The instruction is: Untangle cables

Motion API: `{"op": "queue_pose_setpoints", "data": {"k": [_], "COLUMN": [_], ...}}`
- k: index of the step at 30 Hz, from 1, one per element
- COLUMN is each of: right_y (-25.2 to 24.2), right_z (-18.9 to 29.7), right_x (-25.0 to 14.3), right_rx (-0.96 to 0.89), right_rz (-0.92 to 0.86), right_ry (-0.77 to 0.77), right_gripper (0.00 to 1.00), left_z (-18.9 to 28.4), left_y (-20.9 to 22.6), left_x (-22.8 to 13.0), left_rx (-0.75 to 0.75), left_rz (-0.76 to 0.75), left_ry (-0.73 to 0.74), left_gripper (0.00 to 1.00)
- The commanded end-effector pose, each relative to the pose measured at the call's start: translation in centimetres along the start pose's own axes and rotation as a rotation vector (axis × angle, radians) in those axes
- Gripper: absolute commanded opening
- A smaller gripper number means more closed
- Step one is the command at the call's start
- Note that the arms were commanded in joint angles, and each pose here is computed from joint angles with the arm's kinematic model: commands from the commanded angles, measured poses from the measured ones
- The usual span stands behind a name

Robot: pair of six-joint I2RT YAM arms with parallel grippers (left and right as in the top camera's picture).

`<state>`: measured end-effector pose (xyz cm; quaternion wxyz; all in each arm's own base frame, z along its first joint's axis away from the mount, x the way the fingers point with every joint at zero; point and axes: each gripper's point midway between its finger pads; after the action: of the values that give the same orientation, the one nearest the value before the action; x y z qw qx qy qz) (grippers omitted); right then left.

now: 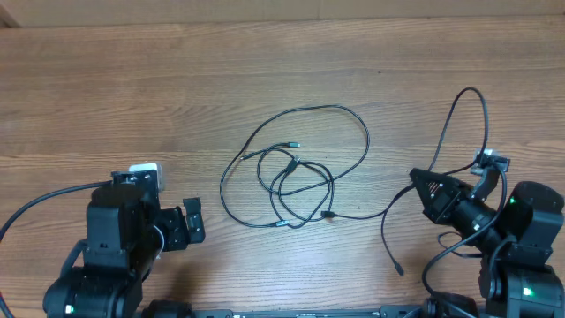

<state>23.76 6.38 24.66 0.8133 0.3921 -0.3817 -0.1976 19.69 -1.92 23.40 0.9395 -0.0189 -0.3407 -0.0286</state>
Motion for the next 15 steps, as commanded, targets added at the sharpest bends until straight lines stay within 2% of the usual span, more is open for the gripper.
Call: {"op": "queue_pose_setpoints", "data": {"k": [1, 6, 15], "right_y": [0.0, 3.0, 5.9], "right_z": [0.2, 0.9, 5.8], "right_x": [1.8, 5.2, 14.2], "right_rx": [-0.024, 0.071, -0.017], "right_rz": [0.046, 0.171, 0.42], "right_ry": [-0.088, -0.232, -0.745], "right_gripper": [0.04, 0.04, 0.04], "left_z": [-0.3, -0.5, -0.7], "left_y": [0.2, 0.1, 0.1], "left_x": [-0.1, -0.1, 0.0], "left_rx": [0.014, 0.012, 0.009], "left_rz": [0.009, 0.009, 0.008], "left_ry": [0.01, 0.021, 0.023], "left_gripper": [0.99, 1.0, 1.0]}}
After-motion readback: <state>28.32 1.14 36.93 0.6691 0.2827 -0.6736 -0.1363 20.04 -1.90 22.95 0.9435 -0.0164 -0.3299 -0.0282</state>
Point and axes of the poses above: each gripper's point midway between its finger pads, its own z axis back along the fingers, its own y axis along the line the jaws close on, x = y × z, and after that the axes turned 11 degrees about -z, right-handed
